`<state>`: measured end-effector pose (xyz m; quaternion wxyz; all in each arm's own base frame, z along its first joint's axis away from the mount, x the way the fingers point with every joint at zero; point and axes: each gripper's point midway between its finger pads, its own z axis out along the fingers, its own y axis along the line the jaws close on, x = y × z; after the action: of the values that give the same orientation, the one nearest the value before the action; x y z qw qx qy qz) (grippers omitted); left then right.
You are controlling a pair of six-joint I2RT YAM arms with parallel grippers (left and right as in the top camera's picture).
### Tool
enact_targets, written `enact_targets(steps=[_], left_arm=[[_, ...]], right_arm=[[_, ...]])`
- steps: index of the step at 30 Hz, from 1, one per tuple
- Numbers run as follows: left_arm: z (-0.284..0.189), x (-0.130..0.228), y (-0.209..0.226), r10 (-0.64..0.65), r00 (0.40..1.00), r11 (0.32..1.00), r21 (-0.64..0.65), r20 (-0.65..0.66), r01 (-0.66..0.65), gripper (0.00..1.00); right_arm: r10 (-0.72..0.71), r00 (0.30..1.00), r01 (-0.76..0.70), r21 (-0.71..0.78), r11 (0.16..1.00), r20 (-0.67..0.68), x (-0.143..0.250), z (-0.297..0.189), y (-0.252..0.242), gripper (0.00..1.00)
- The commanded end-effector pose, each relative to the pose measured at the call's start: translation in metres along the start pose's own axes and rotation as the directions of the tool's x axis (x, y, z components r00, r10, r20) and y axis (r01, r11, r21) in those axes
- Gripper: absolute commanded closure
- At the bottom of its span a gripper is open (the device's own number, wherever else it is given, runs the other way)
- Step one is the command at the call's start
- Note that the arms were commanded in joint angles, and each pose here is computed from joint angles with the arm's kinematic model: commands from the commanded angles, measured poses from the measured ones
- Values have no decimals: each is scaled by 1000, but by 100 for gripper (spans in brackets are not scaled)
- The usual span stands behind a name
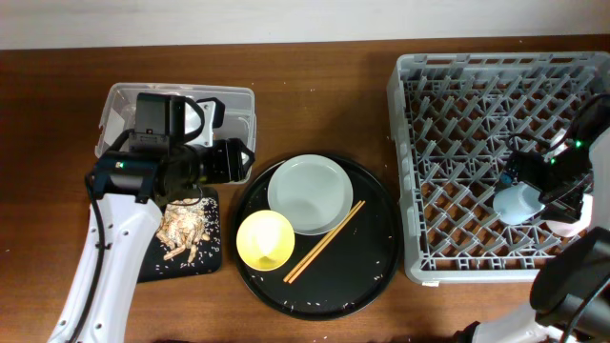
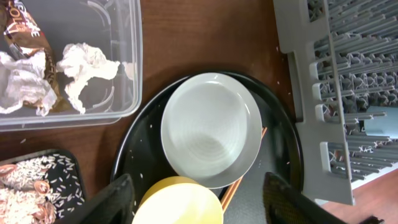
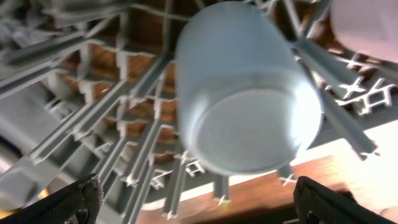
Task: Sort waste into correct bins and load items into the dishwasher rack
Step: 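Place the blue cup upside down in the dish rack with the right gripper, then reach the right gripper to the yellow bowl and grasp its rim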
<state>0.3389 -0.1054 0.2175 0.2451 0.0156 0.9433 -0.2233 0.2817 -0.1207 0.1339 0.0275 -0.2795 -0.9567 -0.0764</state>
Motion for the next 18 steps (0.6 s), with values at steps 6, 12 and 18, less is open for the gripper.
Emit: enact_targets(steps=[6, 12, 18], left_arm=[[-5, 20, 30, -23, 997, 986, -169, -68, 11, 32], [-7, 34, 36, -46, 992, 980, -200, -120, 21, 31], [-21, 49, 75, -190, 976, 888, -442, -104, 126, 31]], right_arm=[[-414, 836, 489, -149, 859, 360, 39, -86, 132, 0], [-659, 682, 721, -141, 678, 316, 87, -57, 217, 2], [-829, 538, 840, -176, 513, 151, 168, -3, 275, 3]])
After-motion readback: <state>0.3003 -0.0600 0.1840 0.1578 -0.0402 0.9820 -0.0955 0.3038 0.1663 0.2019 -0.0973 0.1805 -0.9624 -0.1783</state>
